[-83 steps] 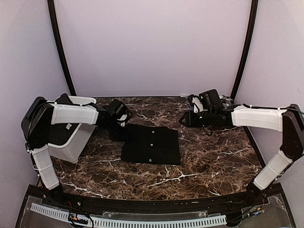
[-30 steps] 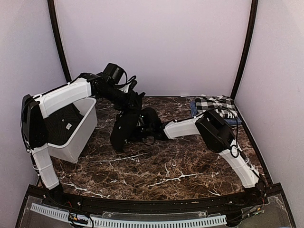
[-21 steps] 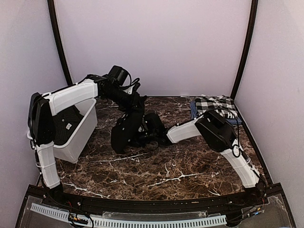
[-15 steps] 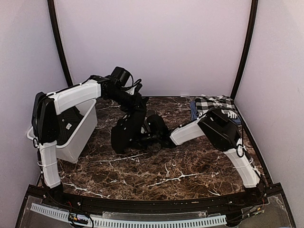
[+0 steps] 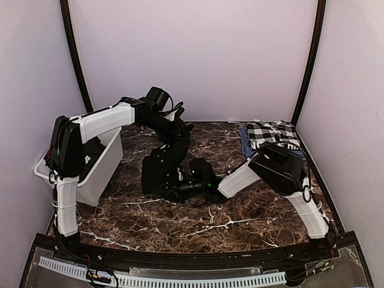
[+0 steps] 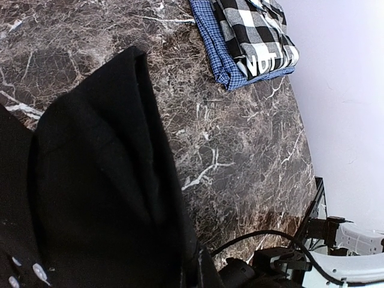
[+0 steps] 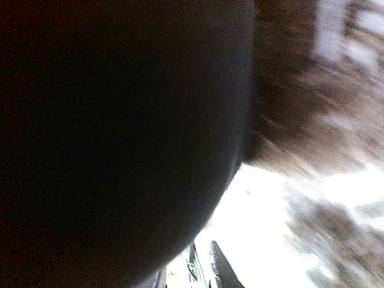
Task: Fold and stack the long sleeve shirts
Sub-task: Turn over the square folded shirt at the center of the board.
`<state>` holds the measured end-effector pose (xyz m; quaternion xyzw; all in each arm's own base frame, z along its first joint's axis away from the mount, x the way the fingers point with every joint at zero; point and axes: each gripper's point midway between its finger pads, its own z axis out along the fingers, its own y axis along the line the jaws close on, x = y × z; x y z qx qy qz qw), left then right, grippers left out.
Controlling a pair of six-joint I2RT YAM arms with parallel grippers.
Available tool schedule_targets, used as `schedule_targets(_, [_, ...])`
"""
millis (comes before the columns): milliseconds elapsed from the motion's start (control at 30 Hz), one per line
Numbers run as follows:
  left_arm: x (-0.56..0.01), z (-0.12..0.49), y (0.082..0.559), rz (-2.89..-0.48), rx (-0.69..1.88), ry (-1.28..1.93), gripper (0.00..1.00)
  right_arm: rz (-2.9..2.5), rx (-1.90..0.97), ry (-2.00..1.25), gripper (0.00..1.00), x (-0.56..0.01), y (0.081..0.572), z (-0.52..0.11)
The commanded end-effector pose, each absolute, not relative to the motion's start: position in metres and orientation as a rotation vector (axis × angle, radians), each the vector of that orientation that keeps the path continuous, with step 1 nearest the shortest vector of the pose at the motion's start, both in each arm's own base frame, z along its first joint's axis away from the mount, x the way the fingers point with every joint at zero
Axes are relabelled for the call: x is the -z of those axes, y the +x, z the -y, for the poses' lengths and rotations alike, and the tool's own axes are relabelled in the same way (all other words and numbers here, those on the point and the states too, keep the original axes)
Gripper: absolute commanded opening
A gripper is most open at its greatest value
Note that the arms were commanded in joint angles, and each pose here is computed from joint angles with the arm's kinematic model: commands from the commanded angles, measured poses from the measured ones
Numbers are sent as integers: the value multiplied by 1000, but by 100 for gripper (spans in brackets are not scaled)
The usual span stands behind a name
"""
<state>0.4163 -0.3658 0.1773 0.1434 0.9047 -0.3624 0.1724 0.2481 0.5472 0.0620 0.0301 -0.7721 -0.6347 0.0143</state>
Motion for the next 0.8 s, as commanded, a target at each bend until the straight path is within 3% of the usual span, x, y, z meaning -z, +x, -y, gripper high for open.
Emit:
schedule_targets(0, [-191, 374, 412, -2511, 1105, 457, 0, 2422, 2152, 57, 22, -105, 269, -520])
schedule_targets(467, [-176, 392, 393, -2525, 1178, 530, 0, 2762, 2194, -206, 27, -118, 284, -405])
schedule_targets(667, [-161, 418, 375, -2533, 1224, 540, 0, 3195, 1846, -280, 34, -101, 294, -332])
schedule_targets(733, [-157, 437, 363, -2525, 1218, 574, 8, 3301, 1730, -316, 38, -99, 296, -307])
schedule_targets(767, [-149, 441, 362, -2536, 1188, 570, 19, 3342, 1681, -337, 39, -99, 298, -295])
